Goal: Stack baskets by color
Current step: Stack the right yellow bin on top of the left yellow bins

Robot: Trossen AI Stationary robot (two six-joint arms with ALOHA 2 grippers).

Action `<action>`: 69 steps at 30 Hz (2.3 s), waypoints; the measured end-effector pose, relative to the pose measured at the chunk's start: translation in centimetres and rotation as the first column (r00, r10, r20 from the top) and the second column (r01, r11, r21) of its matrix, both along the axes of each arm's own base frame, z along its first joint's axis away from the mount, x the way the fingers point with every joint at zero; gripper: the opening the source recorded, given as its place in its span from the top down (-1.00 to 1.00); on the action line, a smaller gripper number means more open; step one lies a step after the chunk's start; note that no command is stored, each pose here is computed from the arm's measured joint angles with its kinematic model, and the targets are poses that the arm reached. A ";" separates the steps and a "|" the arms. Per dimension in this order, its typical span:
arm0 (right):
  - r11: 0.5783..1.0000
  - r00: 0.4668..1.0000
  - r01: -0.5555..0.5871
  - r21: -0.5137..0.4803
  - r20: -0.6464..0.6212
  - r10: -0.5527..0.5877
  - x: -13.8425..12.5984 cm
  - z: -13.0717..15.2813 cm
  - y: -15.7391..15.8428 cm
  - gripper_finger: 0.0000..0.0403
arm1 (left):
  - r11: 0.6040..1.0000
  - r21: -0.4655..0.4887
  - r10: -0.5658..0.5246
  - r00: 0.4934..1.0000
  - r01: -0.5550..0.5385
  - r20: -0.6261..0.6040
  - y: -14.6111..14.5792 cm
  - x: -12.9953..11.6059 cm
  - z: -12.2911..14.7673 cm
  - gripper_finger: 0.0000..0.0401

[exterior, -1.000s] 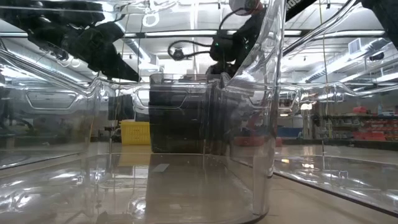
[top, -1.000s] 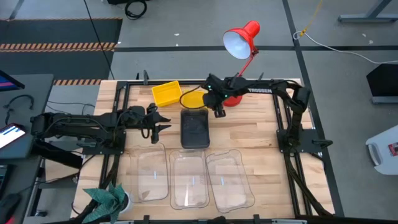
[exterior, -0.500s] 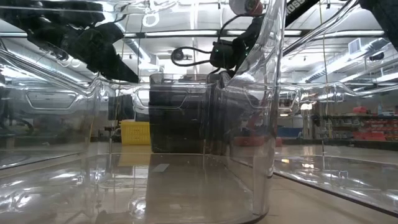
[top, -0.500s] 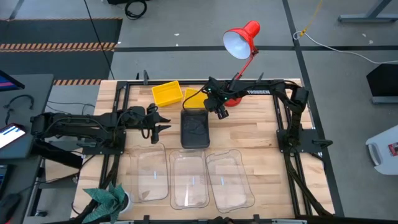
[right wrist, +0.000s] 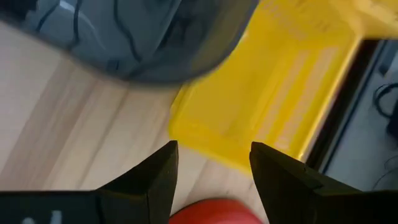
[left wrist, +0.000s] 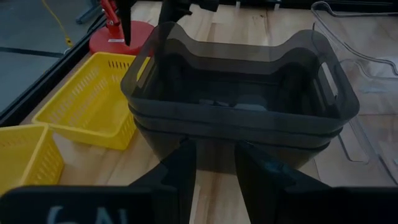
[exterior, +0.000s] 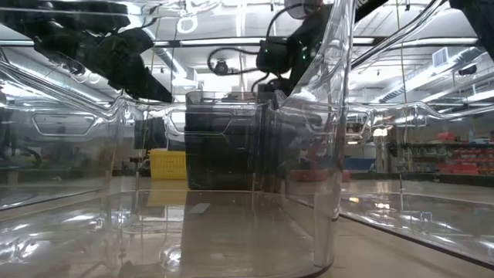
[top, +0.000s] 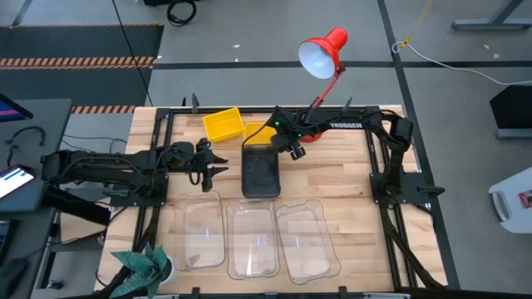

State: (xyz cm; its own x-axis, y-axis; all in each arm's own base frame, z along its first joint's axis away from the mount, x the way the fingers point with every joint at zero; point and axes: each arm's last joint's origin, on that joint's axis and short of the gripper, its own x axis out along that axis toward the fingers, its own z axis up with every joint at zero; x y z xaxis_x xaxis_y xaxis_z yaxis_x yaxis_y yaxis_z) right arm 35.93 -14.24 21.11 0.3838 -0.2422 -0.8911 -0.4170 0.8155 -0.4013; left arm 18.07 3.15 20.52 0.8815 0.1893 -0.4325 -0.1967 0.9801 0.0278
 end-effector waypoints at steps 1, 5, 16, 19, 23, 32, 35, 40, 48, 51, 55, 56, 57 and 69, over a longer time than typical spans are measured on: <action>1.000 1.000 -0.006 -0.001 0.009 0.006 0.1 0.2 0.0 -0.01 | 1.000 0.000 0.000 1.000 0.000 0.000 0.0 0.0 0.0 0.42; 0.999 0.998 -0.042 0.005 -0.047 0.042 -0.3 0.0 0.0 -0.01 | 1.000 0.000 0.000 1.000 0.000 -0.001 0.0 0.0 0.0 0.42; 0.967 0.967 -0.253 -0.001 -0.043 0.253 -0.9 -2.1 0.0 0.03 | 1.000 -0.002 0.000 1.000 0.000 -0.014 0.0 -0.1 -0.1 0.42; 0.960 0.960 -0.278 -0.030 -0.030 0.277 -1.1 -3.4 -0.2 0.08 | 1.000 -0.006 0.000 1.000 0.000 -0.028 0.0 -0.1 -0.2 0.42; 0.959 0.962 -0.274 -0.068 -0.006 0.274 -0.8 -3.5 -0.4 0.19 | 1.000 -0.009 0.002 1.000 -0.002 -0.027 0.0 -0.1 -0.2 0.42; 0.953 0.957 -0.291 -0.080 -0.021 0.291 -0.9 -3.5 -0.4 0.69 | 0.999 -0.041 0.018 1.000 -0.018 -0.019 0.0 -0.1 -0.2 0.42; 0.954 0.961 -0.276 -0.115 -0.049 0.272 -0.9 -3.3 -0.4 0.88 | 0.997 -0.075 0.035 0.999 -0.036 -0.010 0.0 0.0 0.2 0.42; 0.961 0.968 -0.243 -0.136 -0.094 0.232 -0.6 -2.0 -0.1 0.90 | 0.991 -0.101 0.090 0.996 -0.089 0.004 0.2 0.3 2.0 0.42; 0.973 0.973 -0.203 -0.112 -0.138 0.187 -0.5 1.5 0.9 0.94 | 0.983 -0.011 0.182 0.982 -0.182 -0.045 0.6 0.4 4.4 0.42; 0.976 0.974 -0.197 -0.088 -0.134 0.184 -0.3 3.1 1.3 0.94 | 0.979 0.057 0.202 0.976 -0.198 -0.085 1.2 0.6 4.9 0.42; 0.973 0.973 -0.203 -0.107 -0.133 0.188 0.1 5.0 1.9 0.92 | 0.975 0.104 0.207 0.971 -0.196 -0.117 2.1 1.6 6.0 0.42; 0.971 0.973 -0.206 -0.118 -0.134 0.190 0.2 5.4 2.2 0.92 | 0.975 0.116 0.205 0.968 -0.189 -0.143 2.3 1.7 6.1 0.42; 0.969 0.973 -0.210 -0.131 -0.127 0.194 0.4 5.8 2.5 0.92 | 0.975 0.125 0.205 0.963 -0.184 -0.175 2.5 1.9 6.2 0.42; 0.914 0.939 -0.340 -0.221 -0.139 0.316 2.0 8.4 8.0 0.93 | 0.967 0.238 0.154 0.955 -0.093 -0.252 3.7 5.1 8.2 0.17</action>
